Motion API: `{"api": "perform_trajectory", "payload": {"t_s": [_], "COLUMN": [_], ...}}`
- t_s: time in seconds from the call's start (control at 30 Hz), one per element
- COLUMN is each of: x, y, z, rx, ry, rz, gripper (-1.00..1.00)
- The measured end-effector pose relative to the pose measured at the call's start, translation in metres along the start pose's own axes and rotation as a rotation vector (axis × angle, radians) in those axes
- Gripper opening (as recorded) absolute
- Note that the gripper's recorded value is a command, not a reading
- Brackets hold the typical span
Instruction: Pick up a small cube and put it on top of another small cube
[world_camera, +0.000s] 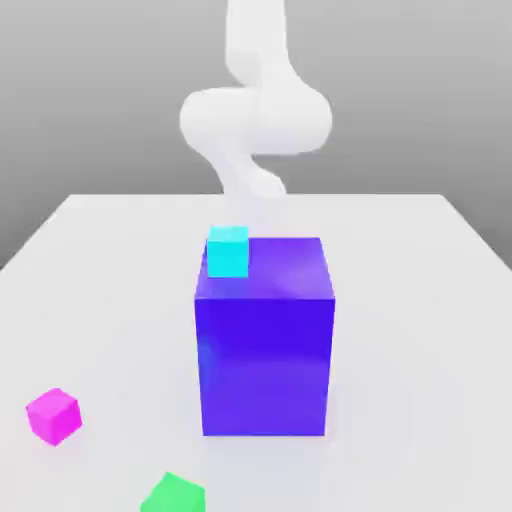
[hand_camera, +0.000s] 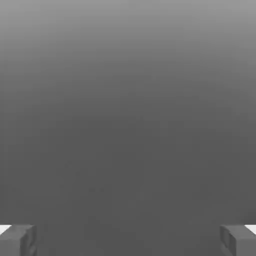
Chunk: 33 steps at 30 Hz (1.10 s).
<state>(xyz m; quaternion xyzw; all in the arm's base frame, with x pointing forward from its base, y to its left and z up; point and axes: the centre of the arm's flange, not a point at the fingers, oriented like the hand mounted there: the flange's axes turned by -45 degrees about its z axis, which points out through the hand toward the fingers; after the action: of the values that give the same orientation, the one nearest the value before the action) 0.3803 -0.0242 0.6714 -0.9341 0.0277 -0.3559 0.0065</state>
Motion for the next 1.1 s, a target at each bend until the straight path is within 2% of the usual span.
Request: {"api": "perform_trajectory", "payload": {"t_s": [0.17, 0.37, 0.57, 0.8, 0.87, 1.0, 1.03, 1.1], "x": [-0.018, -0.072, -0.157, -0.284, -0.313, -0.349, -0.356, -0.356], "y": [0.054, 0.122, 0.19, 0.254, 0.263, 0.267, 0.267, 0.267], "z": [0.102, 0.205, 0.285, 0.342, 0.355, 0.39, 0.396, 0.396], "rx": [-0.027, -0.07, -0.128, -0.209, -0.224, -0.229, -0.228, -0.228], "ry": [-0.144, -0.307, -0.468, -0.656, -0.689, -0.699, -0.7, -0.7], "rz": [0.093, 0.211, 0.338, 0.48, 0.5, 0.506, 0.507, 0.507], "gripper": [0.0, 0.0, 0.0, 0.0, 0.0, 0.0, -1.0, -1.0]}}
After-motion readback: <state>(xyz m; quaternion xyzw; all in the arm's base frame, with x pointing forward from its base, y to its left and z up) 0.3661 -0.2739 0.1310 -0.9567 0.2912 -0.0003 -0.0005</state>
